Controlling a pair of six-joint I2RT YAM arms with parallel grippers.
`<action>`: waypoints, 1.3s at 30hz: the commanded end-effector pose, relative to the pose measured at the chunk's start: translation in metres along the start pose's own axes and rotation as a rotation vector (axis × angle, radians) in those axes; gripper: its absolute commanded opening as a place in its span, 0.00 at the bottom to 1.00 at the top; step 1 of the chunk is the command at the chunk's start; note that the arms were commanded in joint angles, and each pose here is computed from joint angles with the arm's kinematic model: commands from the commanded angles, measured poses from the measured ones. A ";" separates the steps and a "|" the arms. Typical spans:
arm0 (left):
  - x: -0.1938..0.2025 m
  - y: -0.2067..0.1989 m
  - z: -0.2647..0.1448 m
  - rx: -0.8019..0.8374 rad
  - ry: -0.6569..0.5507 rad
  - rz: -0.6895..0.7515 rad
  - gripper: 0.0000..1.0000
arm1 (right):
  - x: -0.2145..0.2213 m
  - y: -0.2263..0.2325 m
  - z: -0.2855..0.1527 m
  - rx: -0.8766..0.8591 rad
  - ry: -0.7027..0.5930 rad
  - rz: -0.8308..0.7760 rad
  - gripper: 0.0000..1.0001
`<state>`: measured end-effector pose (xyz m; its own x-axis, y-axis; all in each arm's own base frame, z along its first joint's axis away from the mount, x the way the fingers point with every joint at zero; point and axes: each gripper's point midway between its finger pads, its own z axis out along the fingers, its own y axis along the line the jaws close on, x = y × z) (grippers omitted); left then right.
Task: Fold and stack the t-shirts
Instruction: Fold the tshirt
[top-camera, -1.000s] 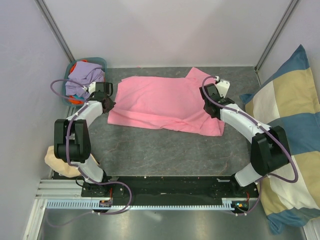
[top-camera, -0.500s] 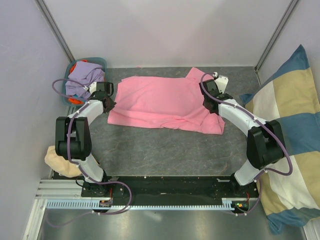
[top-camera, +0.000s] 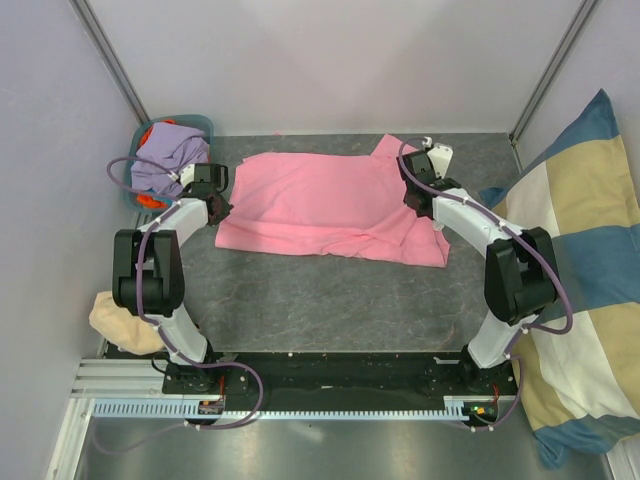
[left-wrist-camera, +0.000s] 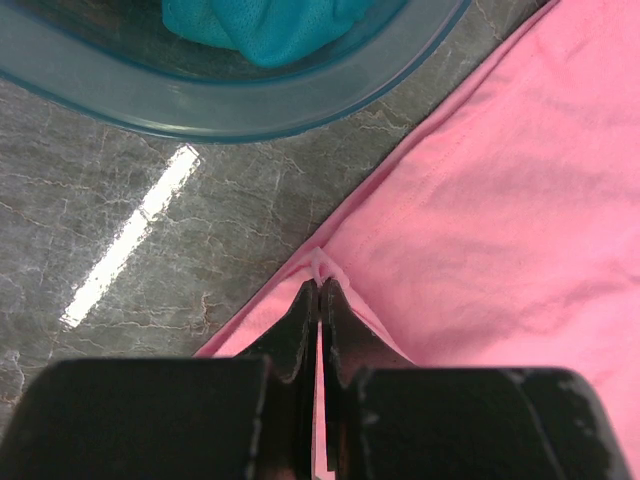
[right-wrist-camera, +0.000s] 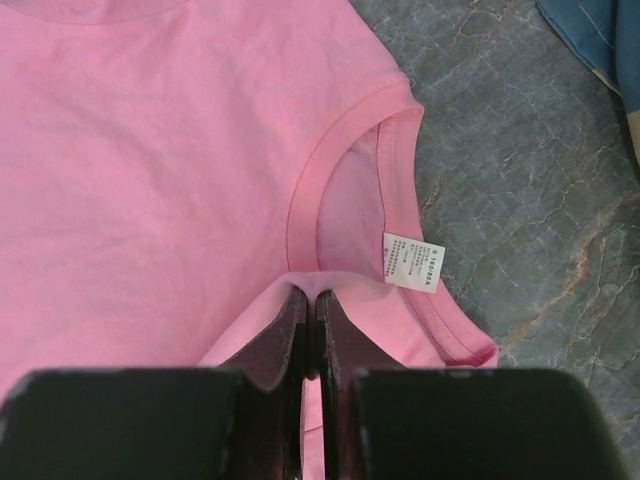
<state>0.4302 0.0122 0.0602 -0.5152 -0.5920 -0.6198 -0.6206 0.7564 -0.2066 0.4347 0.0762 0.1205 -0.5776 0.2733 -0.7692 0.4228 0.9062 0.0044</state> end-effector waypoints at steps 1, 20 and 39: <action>-0.018 -0.010 0.002 0.027 -0.045 0.011 0.02 | -0.025 0.011 0.002 -0.025 -0.047 0.019 0.00; -0.047 -0.010 -0.048 0.078 -0.138 -0.031 1.00 | -0.080 -0.001 0.008 -0.019 -0.143 0.041 0.61; 0.030 0.011 -0.110 0.261 -0.075 0.002 1.00 | 0.071 0.019 -0.025 -0.262 0.177 0.070 0.48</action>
<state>0.3411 -0.0249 0.1074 -0.5028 -0.5676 -0.6519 -0.4722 0.8121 -0.3429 0.3798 0.1041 0.0893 -0.6806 0.3176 -0.6602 0.2926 0.9440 0.1524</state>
